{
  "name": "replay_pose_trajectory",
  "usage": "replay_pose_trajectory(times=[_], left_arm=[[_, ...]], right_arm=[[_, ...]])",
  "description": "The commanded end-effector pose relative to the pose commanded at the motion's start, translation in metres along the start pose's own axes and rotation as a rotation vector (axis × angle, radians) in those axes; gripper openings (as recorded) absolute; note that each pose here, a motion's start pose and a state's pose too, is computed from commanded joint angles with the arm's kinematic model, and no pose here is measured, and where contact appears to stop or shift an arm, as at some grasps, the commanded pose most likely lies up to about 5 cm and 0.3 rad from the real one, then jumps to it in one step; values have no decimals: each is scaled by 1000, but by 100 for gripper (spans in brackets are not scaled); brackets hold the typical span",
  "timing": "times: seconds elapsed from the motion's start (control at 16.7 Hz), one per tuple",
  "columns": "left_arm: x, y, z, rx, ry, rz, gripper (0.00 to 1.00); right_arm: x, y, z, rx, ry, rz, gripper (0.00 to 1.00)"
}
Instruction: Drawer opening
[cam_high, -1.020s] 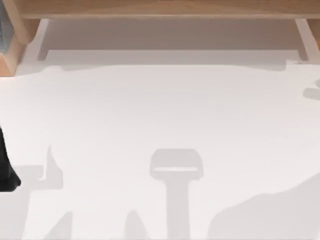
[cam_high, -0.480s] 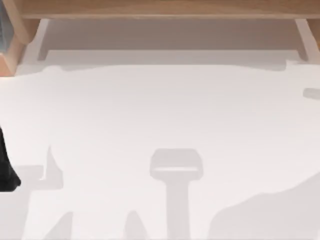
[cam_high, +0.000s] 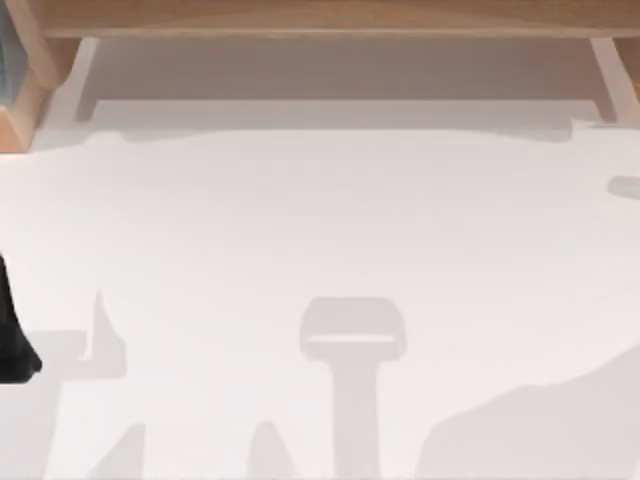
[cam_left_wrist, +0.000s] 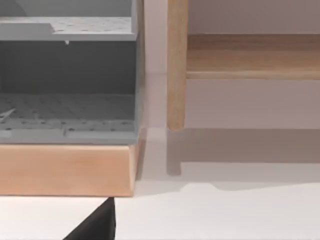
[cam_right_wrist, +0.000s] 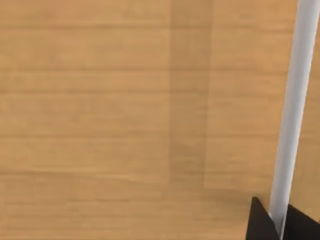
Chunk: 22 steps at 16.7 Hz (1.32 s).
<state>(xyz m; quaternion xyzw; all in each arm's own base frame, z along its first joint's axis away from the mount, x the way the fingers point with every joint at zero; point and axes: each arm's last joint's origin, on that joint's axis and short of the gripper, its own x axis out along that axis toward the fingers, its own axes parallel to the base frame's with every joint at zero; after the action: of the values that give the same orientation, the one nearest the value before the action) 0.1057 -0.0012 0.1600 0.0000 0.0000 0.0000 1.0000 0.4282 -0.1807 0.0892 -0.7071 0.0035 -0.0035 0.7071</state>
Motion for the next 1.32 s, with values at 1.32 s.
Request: replay_pose_trajectory(times=[1.32], left_arm=[[0,0,0,0,0,0,100]], right_arm=[[-98,2,-1,4,1,4,0]])
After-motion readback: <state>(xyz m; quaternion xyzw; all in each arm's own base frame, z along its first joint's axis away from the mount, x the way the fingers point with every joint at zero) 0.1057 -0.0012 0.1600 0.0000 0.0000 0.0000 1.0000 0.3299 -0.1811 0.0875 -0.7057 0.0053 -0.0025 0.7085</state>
